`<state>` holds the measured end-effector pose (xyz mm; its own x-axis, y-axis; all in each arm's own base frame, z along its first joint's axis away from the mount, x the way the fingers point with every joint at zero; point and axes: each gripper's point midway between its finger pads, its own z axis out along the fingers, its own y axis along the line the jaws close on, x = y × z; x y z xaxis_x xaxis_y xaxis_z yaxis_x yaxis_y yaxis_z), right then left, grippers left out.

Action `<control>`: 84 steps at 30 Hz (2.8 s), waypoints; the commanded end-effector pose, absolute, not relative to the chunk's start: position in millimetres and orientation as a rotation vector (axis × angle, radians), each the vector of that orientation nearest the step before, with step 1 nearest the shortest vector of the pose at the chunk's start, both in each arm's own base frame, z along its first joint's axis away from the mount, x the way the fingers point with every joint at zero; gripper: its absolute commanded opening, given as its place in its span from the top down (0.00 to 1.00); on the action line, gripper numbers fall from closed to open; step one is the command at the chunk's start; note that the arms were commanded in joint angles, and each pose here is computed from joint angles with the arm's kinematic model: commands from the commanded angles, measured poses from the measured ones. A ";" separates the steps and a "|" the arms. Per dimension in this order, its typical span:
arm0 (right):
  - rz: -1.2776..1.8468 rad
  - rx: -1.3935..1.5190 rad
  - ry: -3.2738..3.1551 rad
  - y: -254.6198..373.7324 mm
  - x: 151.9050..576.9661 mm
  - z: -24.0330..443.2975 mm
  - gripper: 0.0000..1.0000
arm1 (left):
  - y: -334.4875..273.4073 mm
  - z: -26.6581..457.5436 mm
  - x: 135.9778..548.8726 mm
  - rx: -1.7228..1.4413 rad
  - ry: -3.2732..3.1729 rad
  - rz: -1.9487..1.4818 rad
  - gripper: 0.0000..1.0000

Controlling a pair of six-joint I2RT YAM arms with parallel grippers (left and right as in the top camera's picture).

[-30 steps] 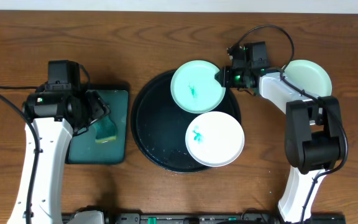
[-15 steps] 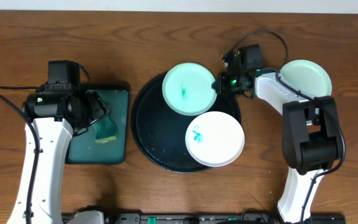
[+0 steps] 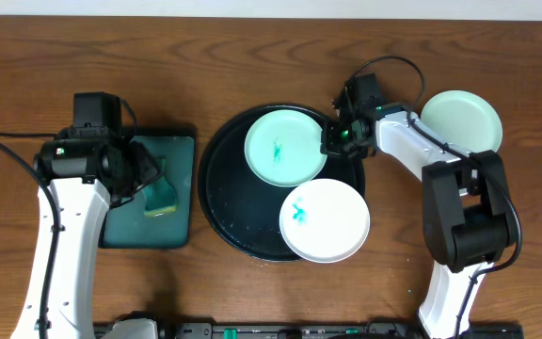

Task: Clean dirty plates on tray and stack at the side
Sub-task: 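Move the right gripper back to the rim of the other pale green plate, then grasp the green sponge with the left gripper and lift it from the water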

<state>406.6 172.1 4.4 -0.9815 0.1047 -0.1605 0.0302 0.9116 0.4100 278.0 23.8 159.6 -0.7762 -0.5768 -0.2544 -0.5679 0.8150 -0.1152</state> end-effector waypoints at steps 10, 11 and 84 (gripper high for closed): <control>0.466 0.117 2.855 157.6 417.0 8.1 0.99 | 45.4 95.7 288.9 -0.927 2.883 0.203 0.54; 0.465 0.111 2.856 158.3 416.7 8.1 0.99 | 43.2 84.6 292.1 -0.911 2.918 0.192 0.54; 0.383 -0.353 2.926 199.9 372.3 0.2 0.99 | -156.8 124.6 371.2 -0.101 2.676 -0.546 0.93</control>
<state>394.1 181.0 6.4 -0.9608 -0.1367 -0.2412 -0.1892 0.9592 0.2099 371.7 -130.3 128.7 -0.9033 -0.1311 -0.4085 0.0077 0.9470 -0.3210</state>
